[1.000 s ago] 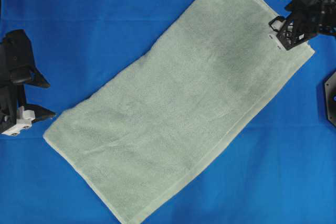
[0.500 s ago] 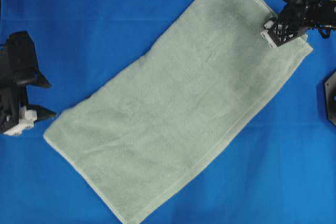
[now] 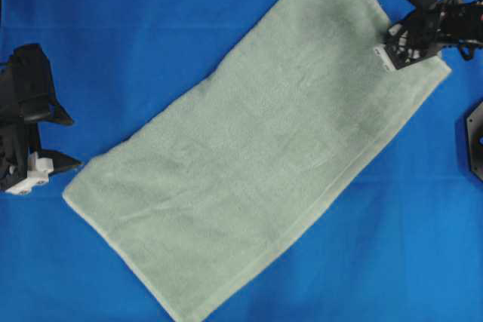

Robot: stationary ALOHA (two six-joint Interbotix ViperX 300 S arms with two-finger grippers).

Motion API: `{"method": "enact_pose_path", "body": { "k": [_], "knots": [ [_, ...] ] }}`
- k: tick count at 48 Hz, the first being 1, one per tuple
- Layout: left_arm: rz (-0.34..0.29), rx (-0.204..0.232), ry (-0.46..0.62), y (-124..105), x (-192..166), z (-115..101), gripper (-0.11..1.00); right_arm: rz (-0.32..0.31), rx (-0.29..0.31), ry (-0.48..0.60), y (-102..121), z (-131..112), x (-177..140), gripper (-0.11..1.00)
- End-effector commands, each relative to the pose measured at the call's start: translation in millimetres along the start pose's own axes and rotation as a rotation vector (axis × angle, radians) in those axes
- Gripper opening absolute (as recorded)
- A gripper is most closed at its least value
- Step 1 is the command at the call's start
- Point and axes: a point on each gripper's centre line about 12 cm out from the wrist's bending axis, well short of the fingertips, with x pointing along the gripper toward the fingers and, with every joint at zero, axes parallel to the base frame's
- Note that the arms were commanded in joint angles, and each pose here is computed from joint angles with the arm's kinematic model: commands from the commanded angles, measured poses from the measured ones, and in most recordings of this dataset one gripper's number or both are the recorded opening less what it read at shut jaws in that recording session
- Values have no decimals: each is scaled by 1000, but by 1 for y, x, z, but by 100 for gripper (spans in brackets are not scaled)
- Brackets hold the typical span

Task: Fold a bath towel.

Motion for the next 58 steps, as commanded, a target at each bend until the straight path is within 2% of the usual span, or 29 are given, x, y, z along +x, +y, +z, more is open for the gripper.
{"method": "enact_pose_path", "body": {
  "k": [1, 4, 10, 15, 26, 30, 35, 39, 43, 49, 58],
  "knots": [
    [-6, 3, -16, -2, -2, 5, 86, 30, 15, -60, 11, 12, -23, 17],
    [-6, 5, -16, -2, -1, 5, 86, 68, -5, -98, 28, 20, -44, 17],
    [-8, 11, -13, -3, 1, 6, 86, 150, -84, -156, 66, 28, -78, 17],
    [-7, 26, -12, -4, 4, 7, 86, 228, -144, -183, 108, 32, -102, 17],
    [-14, 86, -12, -7, 10, 10, 86, 320, -270, -138, 204, 16, -112, 17],
    [-16, 91, -12, -8, 11, 10, 86, 334, -304, -125, 239, 11, -109, 17],
    [-15, 90, -12, -7, 11, 10, 86, 335, -330, -105, 271, 4, -101, 17],
    [-15, 90, -13, -7, 11, 9, 86, 338, -344, -92, 292, -3, -94, 17],
    [-16, 90, -15, -7, 10, 10, 86, 348, -332, -89, 309, -5, -89, 17],
    [-17, 94, -15, -7, 10, 9, 86, 348, -296, -80, 319, -4, -83, 17],
    [-15, 95, -13, -7, 10, 9, 86, 372, -296, -87, 323, -5, -83, 17]
  ]
}}
